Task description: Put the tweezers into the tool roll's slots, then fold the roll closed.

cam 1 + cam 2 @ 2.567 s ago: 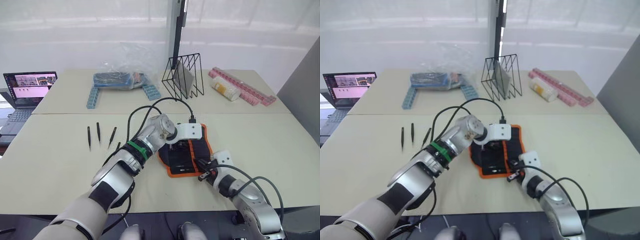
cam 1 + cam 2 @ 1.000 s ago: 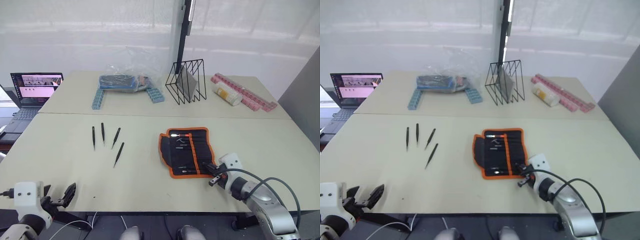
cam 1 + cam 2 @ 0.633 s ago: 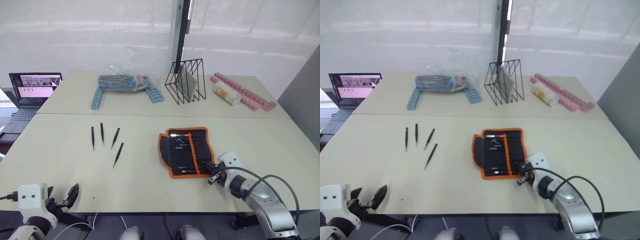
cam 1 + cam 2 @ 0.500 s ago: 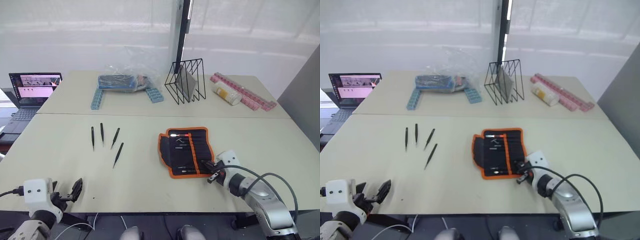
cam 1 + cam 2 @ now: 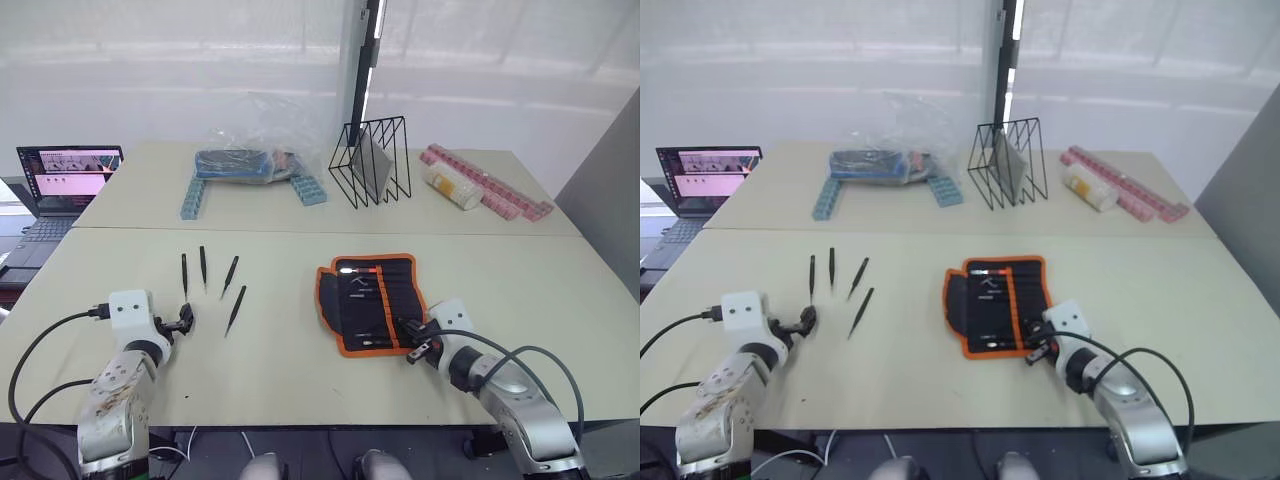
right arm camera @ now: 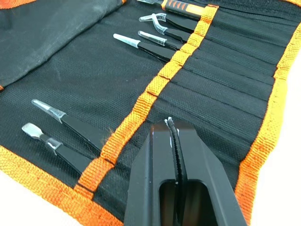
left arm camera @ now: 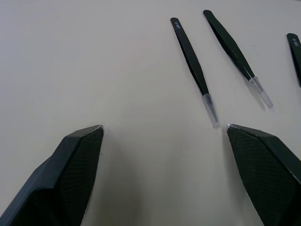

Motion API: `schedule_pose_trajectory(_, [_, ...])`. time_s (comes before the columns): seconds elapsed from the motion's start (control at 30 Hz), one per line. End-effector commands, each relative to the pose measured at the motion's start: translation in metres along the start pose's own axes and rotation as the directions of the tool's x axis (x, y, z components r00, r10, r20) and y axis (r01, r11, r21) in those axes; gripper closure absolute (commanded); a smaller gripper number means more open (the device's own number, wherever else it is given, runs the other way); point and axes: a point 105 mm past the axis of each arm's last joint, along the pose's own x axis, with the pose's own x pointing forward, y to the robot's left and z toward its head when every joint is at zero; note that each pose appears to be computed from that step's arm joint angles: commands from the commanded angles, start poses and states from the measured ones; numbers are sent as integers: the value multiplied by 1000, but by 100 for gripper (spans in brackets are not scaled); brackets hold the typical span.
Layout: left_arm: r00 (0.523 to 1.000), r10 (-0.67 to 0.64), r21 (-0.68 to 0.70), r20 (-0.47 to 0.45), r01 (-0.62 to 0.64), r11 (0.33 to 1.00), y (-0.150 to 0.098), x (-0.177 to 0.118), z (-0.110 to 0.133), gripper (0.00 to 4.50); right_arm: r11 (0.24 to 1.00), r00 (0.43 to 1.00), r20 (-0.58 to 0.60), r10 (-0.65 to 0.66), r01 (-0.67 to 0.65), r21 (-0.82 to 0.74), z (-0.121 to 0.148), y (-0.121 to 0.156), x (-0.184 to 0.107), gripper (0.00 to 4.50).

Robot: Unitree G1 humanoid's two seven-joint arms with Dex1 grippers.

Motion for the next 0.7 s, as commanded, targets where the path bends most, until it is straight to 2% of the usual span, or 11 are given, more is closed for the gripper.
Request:
schedule_pose_trajectory(0.03, [998,24,4,-58,-24,1000,-7,16,-6,6,1000,1000,-16,18,-18,11,-4,8,1,450])
schedule_pose_trajectory(0.23, [997,24,-39,-67,-27,999,-23,40,2,6,1000,1000,-11,17,-17,18,-4,10,2,450])
schedule_pose_trajectory(0.43, [995,10,-44,-104,-15,999,-34,50,-2,6,1000,1000,-8,19,-18,17,-3,10,3,450])
schedule_pose_trajectory(0.53, [993,8,-54,-115,-14,998,-36,50,-5,89,1000,1000,-5,18,-18,16,-2,10,2,450])
schedule_pose_trajectory(0.7, [994,-9,-63,-113,2,998,-40,50,-5,252,1000,1000,-3,21,-21,13,0,11,3,450])
